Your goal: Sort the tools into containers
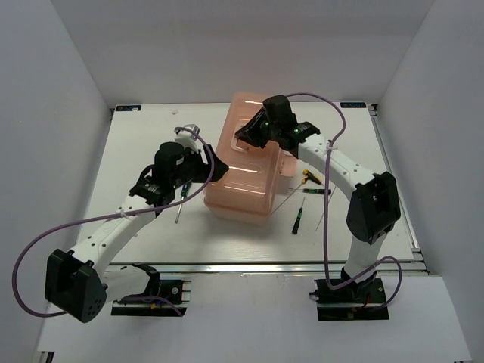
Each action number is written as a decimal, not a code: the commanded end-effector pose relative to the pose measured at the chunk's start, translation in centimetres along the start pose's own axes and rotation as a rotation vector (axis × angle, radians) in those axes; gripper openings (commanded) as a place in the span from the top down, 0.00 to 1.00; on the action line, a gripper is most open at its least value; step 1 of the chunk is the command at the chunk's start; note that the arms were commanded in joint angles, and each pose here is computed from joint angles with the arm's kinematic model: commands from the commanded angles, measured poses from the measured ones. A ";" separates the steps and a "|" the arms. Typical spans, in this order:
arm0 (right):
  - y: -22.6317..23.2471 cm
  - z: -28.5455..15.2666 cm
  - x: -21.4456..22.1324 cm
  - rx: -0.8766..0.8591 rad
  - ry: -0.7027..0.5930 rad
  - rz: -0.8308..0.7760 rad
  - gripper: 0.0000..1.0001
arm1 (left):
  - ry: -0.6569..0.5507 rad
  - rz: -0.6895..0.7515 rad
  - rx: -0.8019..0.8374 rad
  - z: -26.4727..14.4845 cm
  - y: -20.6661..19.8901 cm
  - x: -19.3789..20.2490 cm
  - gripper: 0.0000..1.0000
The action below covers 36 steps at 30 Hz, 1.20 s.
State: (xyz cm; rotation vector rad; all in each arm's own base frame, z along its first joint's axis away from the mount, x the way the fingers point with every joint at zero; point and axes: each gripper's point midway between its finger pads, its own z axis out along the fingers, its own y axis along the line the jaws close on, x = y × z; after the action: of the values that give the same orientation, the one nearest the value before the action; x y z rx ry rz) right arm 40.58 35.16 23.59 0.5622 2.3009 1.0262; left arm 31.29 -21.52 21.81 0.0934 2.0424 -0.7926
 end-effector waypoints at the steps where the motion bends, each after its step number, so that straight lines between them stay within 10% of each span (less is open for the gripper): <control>1: 1.2 -0.2 2.6 -0.125 0.117 0.006 0.71 | -0.077 0.057 0.014 -1.2 -1.6 -3.3 0.20; 36: 6.4 -4.3 0.8 -0.431 0.132 -0.012 0.80 | -0.103 0.016 0.090 5.1 -3.9 -9.5 0.28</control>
State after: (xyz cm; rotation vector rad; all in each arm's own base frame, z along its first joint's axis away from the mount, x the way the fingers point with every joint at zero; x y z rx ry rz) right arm 39.88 35.88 24.44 0.4445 2.2365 1.3563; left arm 41.00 -23.58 23.69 0.0734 2.0362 -0.7384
